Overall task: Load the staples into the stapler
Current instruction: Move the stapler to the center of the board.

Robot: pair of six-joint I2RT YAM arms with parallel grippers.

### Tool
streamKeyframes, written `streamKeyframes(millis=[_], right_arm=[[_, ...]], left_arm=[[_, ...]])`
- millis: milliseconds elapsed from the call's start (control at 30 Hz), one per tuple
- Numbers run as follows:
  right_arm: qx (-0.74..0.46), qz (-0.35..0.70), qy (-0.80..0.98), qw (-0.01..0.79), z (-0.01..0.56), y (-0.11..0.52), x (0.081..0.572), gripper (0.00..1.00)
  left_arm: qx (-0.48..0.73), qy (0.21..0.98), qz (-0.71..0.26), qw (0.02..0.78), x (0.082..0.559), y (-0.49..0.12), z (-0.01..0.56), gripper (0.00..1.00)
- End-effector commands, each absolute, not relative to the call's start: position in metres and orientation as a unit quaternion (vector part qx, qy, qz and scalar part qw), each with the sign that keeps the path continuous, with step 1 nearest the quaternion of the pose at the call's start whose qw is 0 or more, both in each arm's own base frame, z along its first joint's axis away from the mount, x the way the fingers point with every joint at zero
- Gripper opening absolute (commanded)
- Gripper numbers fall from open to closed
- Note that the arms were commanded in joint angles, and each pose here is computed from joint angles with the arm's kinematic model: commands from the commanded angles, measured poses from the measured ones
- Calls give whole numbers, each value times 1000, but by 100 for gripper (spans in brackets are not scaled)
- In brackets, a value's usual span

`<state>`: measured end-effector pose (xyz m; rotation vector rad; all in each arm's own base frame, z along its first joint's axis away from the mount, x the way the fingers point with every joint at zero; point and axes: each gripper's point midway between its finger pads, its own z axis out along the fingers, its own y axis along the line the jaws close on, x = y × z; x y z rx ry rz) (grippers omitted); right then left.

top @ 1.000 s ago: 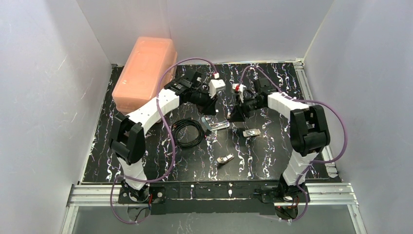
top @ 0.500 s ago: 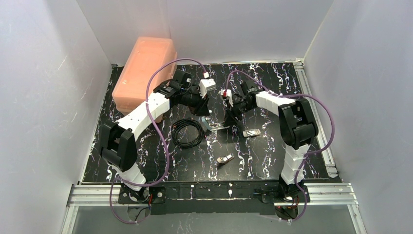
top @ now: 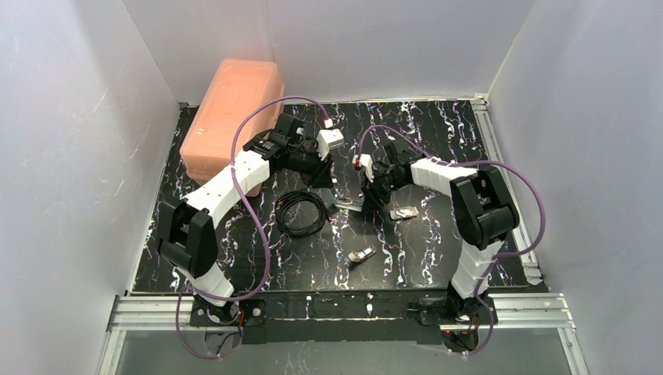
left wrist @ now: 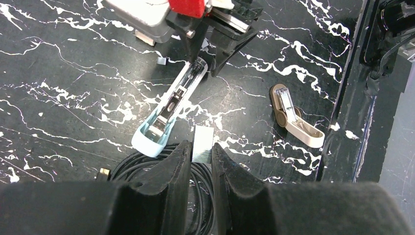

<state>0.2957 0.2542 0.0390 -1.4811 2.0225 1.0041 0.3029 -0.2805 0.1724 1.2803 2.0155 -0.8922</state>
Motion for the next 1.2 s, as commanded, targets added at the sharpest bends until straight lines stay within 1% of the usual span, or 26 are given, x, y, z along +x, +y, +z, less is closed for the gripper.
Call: streamKeyframes(millis=[0, 133, 167, 300, 533, 600, 733, 800, 867, 1033, 1167], right_arm=[[-514, 302, 755, 275, 53, 251, 312, 45], [-504, 291, 761, 287, 55, 251, 307, 35], [-503, 288, 761, 290, 56, 251, 305, 35], [-508, 271, 757, 309, 58, 254, 304, 39], [-507, 253, 759, 321, 57, 259, 309, 40], [-507, 250, 760, 321, 55, 260, 310, 36], [-503, 247, 765, 320, 53, 259, 306, 20], [-502, 243, 767, 317, 51, 257, 300, 14], [-500, 239, 770, 316, 52, 254, 294, 12], [-496, 224, 776, 318, 58, 243, 276, 11], [-486, 216, 790, 305, 58, 232, 262, 11]], left_arm=[[490, 742, -344, 301, 289, -276, 188, 20], [491, 741, -345, 301, 288, -276, 188, 20], [492, 740, -345, 301, 288, -276, 188, 20], [494, 738, -346, 301, 288, -276, 189, 20], [496, 734, -353, 301, 285, -277, 193, 20], [498, 733, -353, 300, 283, -276, 192, 20], [506, 732, -351, 293, 280, -274, 188, 20], [508, 731, -350, 292, 279, -273, 187, 20], [510, 729, -350, 292, 278, -273, 189, 19], [520, 722, -353, 289, 276, -273, 192, 19], [529, 709, -373, 281, 268, -276, 196, 20]])
